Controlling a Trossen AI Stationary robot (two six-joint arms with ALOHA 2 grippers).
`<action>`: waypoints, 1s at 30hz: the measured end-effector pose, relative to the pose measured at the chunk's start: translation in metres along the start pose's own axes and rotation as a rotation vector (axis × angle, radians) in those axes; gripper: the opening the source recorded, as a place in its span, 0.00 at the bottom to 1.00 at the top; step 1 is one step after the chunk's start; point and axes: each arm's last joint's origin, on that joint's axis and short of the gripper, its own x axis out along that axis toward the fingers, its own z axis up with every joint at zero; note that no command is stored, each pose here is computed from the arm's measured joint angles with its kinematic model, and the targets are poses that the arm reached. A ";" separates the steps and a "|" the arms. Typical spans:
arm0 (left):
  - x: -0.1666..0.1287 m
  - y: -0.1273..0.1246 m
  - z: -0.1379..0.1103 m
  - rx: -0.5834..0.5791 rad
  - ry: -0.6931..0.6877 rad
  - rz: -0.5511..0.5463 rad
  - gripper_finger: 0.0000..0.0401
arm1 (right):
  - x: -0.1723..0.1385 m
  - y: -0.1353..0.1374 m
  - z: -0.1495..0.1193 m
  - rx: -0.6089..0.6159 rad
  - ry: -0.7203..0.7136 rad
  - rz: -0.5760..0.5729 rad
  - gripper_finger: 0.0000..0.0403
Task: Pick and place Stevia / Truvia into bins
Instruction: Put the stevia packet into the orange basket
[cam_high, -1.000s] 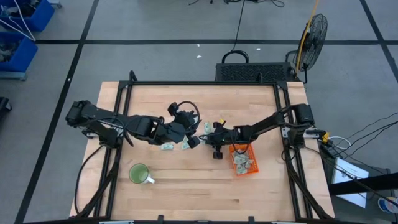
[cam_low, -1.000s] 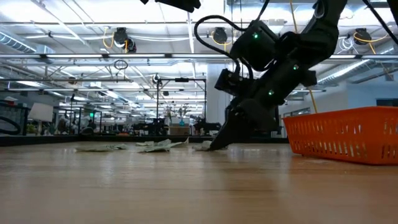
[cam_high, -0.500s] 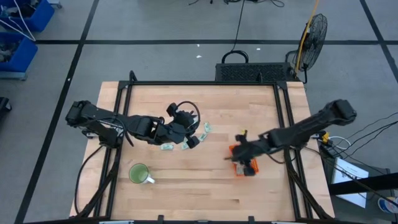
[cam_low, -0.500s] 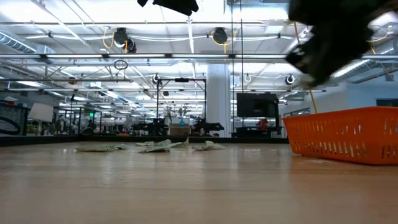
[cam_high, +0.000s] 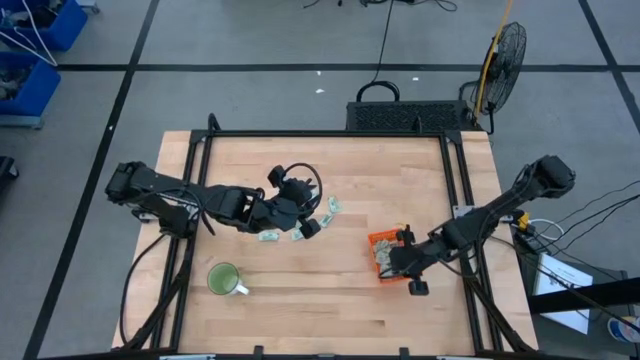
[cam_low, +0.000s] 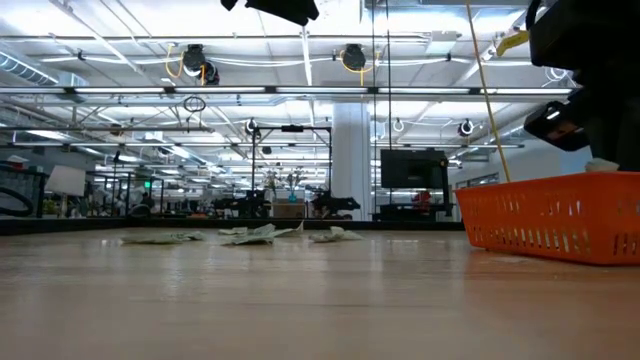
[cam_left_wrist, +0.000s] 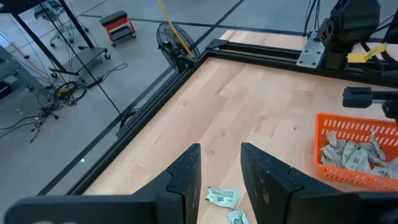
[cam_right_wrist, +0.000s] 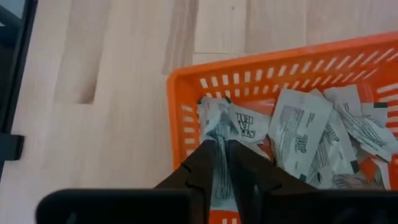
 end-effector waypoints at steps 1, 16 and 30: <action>0.000 0.000 0.000 0.001 0.001 0.000 0.30 | 0.000 0.000 0.000 -0.004 0.000 0.001 0.13; 0.002 0.002 0.000 -0.003 0.001 0.007 0.30 | -0.008 -0.007 0.026 -0.135 -0.238 -0.059 0.31; 0.002 0.003 0.002 0.015 -0.006 0.010 0.30 | -0.018 -0.093 0.068 -0.103 -0.420 -0.226 0.31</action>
